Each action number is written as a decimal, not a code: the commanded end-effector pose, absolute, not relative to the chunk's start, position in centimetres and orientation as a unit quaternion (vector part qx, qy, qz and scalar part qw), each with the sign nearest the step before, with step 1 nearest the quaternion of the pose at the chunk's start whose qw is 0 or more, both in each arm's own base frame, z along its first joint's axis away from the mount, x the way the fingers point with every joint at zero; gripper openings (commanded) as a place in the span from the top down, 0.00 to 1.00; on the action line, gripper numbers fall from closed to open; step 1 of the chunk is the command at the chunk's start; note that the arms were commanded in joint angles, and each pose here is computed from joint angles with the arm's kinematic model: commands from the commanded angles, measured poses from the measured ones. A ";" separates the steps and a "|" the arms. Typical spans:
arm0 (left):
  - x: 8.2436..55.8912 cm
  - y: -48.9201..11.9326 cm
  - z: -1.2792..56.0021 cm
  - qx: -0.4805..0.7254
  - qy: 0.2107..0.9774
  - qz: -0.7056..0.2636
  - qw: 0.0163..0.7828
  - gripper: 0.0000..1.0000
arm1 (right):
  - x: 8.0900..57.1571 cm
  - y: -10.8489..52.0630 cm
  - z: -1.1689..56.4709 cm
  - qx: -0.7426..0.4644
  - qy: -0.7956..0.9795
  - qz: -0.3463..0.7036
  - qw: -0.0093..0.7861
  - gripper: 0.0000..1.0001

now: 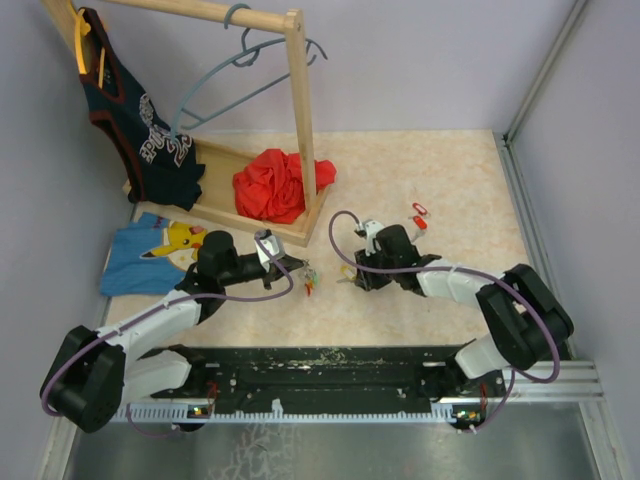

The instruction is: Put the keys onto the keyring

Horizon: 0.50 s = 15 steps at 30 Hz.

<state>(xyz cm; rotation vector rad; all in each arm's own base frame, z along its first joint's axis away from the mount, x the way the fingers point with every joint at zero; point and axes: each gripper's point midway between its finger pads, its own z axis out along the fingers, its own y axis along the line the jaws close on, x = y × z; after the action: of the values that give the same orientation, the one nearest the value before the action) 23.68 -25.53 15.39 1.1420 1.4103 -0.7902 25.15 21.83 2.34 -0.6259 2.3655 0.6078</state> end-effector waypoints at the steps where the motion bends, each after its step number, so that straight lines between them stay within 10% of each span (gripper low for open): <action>1: 23.7 -25.6 16.2 0.487 0.582 -0.334 0.559 1.00 | 25.8 22.7 4.7 -0.240 0.894 0.231 0.300 0.66; 15: 23.7 -25.7 16.2 0.488 0.581 -0.335 0.558 1.00 | 26.8 23.1 5.8 -0.243 0.917 0.204 0.241 0.70</action>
<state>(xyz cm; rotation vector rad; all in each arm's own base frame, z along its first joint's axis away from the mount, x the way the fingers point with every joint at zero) 23.67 -25.54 15.38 1.1422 1.4105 -0.7906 26.48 22.48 5.21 -0.6342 2.4821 0.5592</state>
